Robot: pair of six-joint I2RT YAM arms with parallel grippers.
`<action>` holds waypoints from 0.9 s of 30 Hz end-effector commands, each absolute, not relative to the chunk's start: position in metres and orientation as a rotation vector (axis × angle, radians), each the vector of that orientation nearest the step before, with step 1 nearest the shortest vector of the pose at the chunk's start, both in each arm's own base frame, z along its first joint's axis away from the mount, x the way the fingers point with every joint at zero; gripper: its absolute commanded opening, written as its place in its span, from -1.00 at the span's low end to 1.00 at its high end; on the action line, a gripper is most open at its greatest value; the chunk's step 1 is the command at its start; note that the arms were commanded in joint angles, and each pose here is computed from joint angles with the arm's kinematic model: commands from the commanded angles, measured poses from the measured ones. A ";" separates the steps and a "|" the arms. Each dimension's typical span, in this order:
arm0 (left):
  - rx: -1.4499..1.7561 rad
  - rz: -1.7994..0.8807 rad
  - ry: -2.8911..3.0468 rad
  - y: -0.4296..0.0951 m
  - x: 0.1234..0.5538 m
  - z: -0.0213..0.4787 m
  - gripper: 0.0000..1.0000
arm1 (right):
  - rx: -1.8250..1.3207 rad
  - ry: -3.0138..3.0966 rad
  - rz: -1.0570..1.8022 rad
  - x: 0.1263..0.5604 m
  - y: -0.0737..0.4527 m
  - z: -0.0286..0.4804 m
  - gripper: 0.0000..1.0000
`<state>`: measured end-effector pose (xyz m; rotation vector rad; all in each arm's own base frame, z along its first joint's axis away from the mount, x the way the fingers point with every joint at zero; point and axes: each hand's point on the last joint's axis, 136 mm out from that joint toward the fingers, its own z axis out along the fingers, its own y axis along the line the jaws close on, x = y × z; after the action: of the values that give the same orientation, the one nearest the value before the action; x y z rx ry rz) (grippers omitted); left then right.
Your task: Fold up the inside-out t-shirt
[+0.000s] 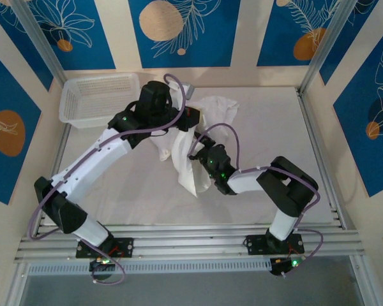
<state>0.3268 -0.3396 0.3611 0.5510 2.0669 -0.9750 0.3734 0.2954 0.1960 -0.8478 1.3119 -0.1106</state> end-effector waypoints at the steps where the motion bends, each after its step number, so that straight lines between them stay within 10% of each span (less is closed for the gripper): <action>1: 0.540 -1.063 1.995 -0.351 0.332 0.401 -1.00 | -0.768 1.442 0.127 0.391 0.293 0.199 -1.00; 8: 0.537 -1.114 1.867 -0.368 0.348 0.459 -1.00 | -0.680 1.935 0.535 0.369 0.319 0.134 -1.00; 17: 0.580 -1.299 1.827 -0.395 0.345 0.480 -1.00 | -0.112 2.161 1.053 0.399 0.285 0.231 -1.00; 27: 0.647 -1.451 1.697 -0.422 0.325 0.526 -1.00 | -0.018 2.619 1.003 0.400 0.323 0.091 -1.00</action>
<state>0.3488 -0.4158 0.4901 0.5859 1.8119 -1.3562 0.4307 0.3242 0.1554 -0.0999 2.3402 1.0296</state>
